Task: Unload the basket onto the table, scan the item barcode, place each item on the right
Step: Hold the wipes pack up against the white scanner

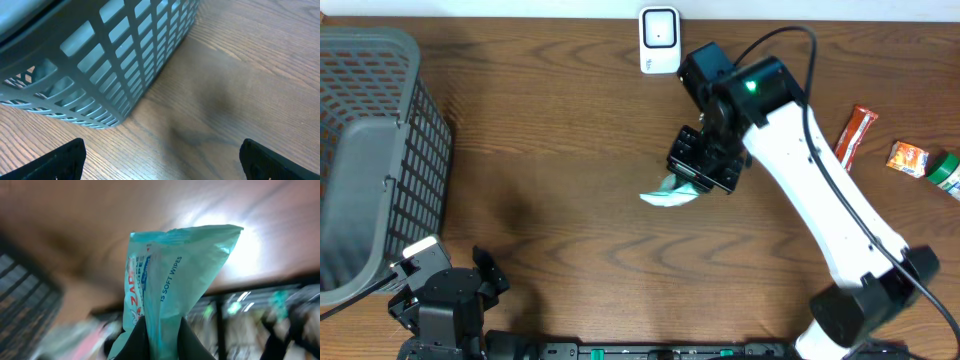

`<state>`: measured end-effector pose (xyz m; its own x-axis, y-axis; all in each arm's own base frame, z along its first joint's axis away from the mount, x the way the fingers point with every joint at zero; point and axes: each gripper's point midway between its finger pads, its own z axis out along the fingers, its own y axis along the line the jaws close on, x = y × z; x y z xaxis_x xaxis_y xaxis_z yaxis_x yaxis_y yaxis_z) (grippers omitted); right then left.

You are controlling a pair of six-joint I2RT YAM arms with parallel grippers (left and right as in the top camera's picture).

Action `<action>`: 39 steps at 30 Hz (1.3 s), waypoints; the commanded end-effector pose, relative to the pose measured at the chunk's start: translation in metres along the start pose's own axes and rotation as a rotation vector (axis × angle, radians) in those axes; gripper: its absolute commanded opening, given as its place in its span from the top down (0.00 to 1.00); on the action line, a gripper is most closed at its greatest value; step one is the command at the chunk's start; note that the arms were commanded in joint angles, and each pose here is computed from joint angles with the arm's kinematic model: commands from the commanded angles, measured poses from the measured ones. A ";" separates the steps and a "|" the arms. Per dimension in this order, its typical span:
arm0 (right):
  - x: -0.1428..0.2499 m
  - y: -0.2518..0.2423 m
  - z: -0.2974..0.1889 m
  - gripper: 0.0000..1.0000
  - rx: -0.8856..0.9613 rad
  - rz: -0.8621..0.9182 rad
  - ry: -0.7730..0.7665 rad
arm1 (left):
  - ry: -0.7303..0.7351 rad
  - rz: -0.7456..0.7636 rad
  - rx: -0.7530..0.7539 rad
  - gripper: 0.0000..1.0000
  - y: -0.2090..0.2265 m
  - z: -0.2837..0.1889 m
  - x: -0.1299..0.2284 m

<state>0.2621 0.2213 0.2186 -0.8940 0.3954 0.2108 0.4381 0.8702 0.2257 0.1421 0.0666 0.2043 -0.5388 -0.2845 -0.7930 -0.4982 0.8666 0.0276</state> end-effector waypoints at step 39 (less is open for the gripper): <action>-0.321 0.152 -0.049 0.98 -0.512 0.256 -1.632 | -0.004 -0.009 -0.008 0.02 0.002 0.000 -0.001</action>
<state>0.6110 0.2183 0.2330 0.1923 0.7909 -0.5810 0.2485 0.5335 0.8085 0.1423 0.0666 0.2045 -0.5379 -0.2846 -0.7935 -0.4983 0.8666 0.0269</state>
